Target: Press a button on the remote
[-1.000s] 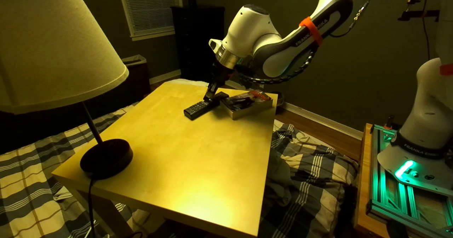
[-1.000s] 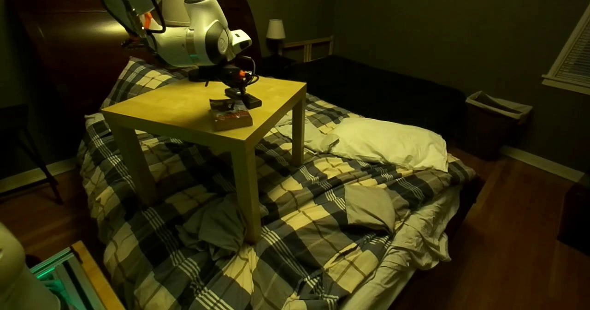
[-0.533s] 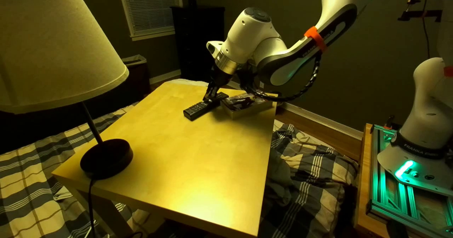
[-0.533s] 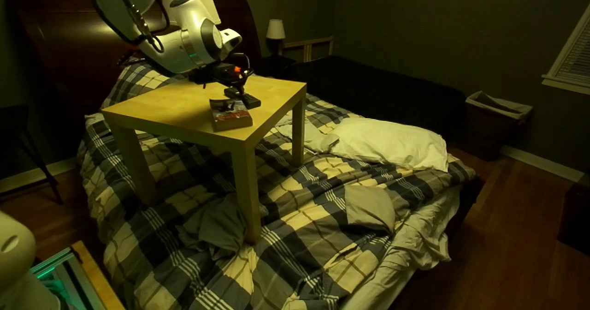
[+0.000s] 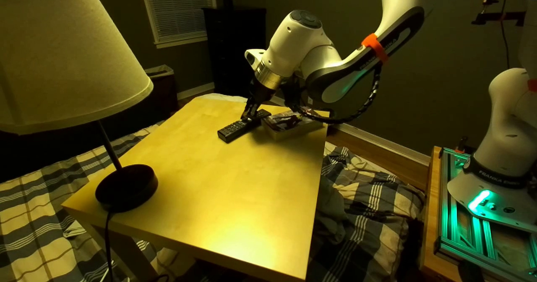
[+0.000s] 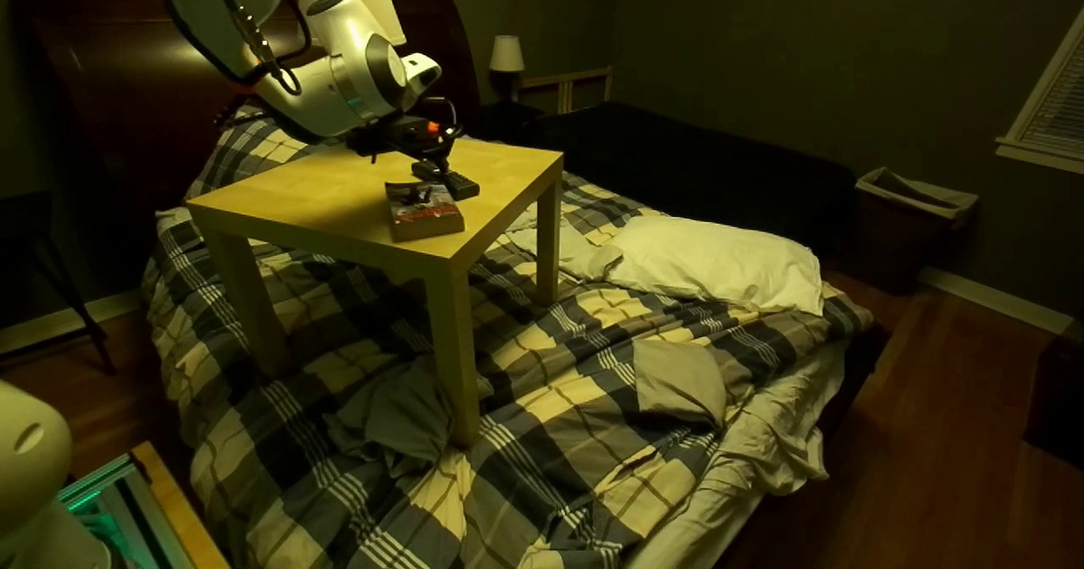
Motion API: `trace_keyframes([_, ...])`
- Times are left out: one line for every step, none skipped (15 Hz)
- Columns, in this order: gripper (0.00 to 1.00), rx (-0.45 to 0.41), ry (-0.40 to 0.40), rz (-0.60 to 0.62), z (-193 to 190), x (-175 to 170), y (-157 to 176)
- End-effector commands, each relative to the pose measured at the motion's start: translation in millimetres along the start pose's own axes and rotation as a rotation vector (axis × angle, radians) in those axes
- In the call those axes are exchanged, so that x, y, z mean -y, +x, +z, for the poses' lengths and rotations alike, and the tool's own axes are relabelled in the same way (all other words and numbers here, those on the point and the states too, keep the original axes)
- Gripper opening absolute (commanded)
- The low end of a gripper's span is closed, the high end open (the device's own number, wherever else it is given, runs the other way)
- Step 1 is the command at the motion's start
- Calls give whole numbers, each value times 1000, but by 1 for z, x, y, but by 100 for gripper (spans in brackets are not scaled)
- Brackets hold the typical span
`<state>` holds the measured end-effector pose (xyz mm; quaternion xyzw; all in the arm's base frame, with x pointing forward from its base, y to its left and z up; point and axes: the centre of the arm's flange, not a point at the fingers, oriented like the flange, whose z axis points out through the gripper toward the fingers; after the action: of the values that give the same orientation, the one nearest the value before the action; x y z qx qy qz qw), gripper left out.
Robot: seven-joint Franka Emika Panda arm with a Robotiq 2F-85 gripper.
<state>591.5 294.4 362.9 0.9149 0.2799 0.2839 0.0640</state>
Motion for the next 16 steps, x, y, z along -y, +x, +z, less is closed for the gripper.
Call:
trace_keyframes([0,67,-2,14,12,13,-18])
trace_keyframes([0,53,1,21,4,10,-11])
trace_keyframes([0,40,7,31,-4,8,-5])
trace_keyframes([0,23,13,45,-16,5,2])
trace_keyframes([0,14,24,57,-25,4,7])
trace_keyframes([0,7,38,74,-37,3,11])
trace_keyframes([0,11,46,90,-50,2,14])
trace_keyframes([0,19,46,101,-61,0,17])
trace_keyframes([0,18,31,108,-75,-3,18])
trace_keyframes([0,27,26,110,-87,-7,20])
trace_keyframes([26,67,26,115,-103,-12,17])
trace_keyframes([27,100,32,117,-116,-18,13])
trace_keyframes([32,151,48,141,-130,-24,6])
trace_keyframes([40,193,62,162,-143,-28,1])
trace_keyframes([47,214,88,183,-155,-33,-5])
trace_keyframes([56,232,114,205,-169,-38,-11])
